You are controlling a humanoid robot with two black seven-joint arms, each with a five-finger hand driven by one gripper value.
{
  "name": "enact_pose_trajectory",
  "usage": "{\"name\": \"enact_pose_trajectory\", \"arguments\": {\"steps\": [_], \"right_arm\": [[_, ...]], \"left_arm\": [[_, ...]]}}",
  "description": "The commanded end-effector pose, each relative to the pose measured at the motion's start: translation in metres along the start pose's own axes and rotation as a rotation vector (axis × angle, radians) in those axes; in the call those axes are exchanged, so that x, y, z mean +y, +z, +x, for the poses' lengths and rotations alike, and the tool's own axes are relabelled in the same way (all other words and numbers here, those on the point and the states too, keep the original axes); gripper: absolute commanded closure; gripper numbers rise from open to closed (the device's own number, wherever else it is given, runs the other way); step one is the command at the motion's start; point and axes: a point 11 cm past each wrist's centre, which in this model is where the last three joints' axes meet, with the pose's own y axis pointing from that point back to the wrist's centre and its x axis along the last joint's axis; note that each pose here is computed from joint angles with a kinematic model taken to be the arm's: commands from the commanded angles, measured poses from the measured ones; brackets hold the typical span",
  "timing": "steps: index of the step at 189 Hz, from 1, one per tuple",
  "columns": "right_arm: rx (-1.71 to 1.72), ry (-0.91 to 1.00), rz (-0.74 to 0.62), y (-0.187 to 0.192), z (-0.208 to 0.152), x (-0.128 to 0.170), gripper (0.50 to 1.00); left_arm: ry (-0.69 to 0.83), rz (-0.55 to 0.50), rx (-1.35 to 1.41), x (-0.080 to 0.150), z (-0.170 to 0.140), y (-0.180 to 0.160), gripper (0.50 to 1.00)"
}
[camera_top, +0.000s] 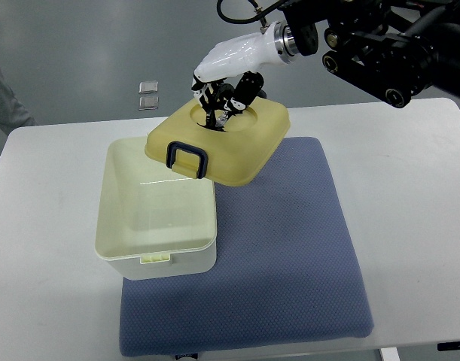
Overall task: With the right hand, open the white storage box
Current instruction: 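Lift the yellow lid off the box with the right hand, then carry the lid beside the box and lower it onto the mat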
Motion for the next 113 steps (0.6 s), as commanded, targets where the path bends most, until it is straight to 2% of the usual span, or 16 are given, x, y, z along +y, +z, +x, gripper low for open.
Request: {"name": "enact_pose_trajectory", "arguments": {"steps": [1,43,67,113], "right_arm": [[-0.042,0.009,-0.064,0.025,-0.017,0.009,1.0],[-0.086,0.028,-0.152,0.059,-0.039,0.037,1.0],[-0.129,0.019,-0.2,0.078,-0.066,0.057,1.0],[-0.162,-0.006,-0.237,0.092,-0.092,0.072,1.0]], "left_arm": [[0.0,0.001,0.0,0.0,0.0,0.0,0.5],[0.0,0.0,0.0,0.0,0.0,0.0,0.5],[0.0,0.0,0.0,0.0,0.0,0.0,0.5],[0.0,0.001,0.0,0.0,0.0,0.0,0.5]]}}
